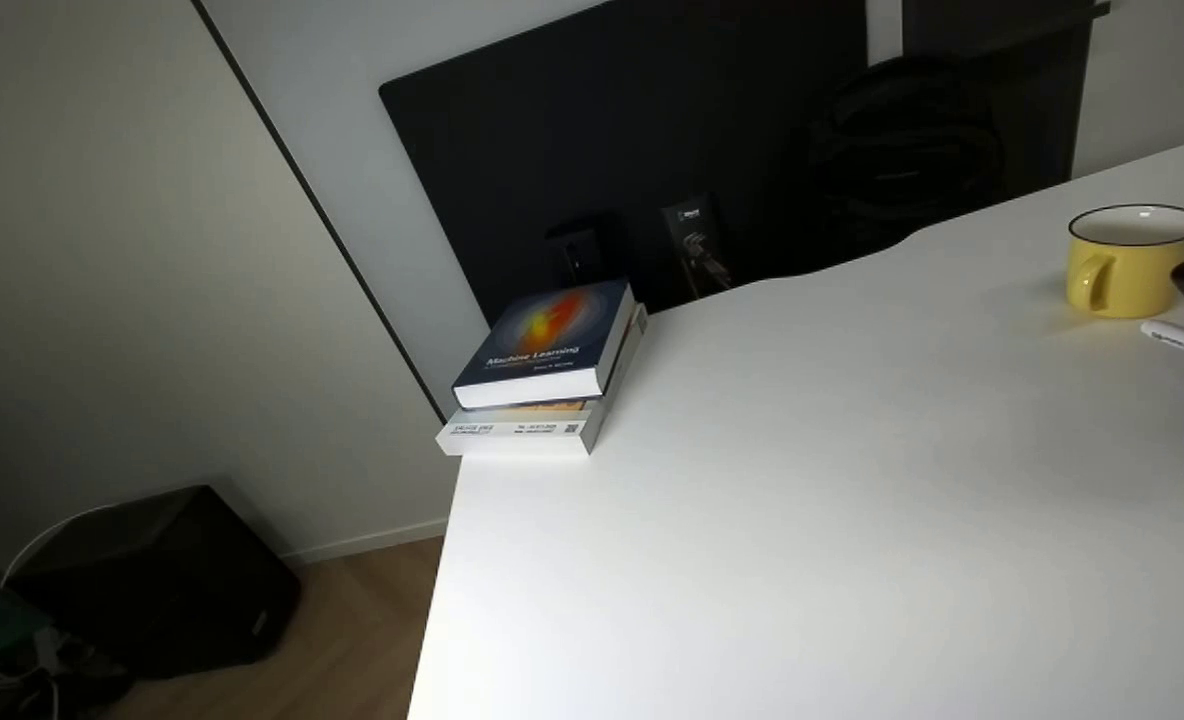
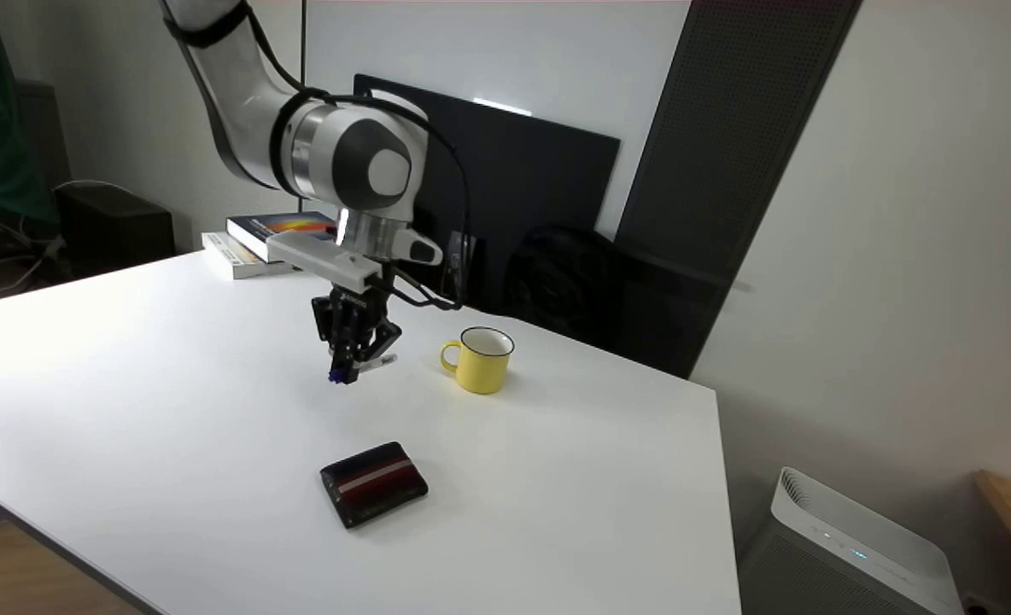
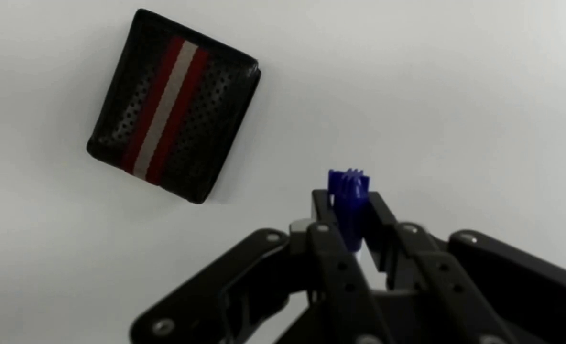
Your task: Place the blue pen inside the yellow mug
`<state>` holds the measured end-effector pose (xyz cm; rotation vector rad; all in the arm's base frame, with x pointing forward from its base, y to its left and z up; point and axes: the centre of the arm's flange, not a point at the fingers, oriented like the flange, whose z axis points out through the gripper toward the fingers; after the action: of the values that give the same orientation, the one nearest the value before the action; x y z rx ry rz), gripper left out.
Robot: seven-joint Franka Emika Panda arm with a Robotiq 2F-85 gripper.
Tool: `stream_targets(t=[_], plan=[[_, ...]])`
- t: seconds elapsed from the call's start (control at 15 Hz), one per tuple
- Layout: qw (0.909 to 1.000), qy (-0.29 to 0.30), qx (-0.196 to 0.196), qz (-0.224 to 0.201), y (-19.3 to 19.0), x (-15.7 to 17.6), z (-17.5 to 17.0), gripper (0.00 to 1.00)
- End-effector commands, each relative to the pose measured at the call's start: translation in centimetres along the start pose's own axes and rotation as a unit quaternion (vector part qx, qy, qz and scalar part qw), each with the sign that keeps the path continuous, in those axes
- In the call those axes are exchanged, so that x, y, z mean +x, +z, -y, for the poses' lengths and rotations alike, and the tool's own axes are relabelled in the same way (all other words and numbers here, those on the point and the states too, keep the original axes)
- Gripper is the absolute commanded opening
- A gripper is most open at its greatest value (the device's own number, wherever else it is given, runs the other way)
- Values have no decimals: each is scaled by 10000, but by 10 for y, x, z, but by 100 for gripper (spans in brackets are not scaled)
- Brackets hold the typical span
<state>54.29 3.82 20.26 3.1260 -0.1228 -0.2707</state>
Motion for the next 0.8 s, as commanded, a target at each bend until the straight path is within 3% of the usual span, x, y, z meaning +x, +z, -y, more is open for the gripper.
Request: stream_targets(t=[0.0, 0.27, 0.73], plan=[[9993, -6, 142, 339, -27, 0, -23, 5], [9974, 129, 236, 661, -33, 16, -46, 5], [9965, 91, 278, 778, -29, 56, -59, 5]])
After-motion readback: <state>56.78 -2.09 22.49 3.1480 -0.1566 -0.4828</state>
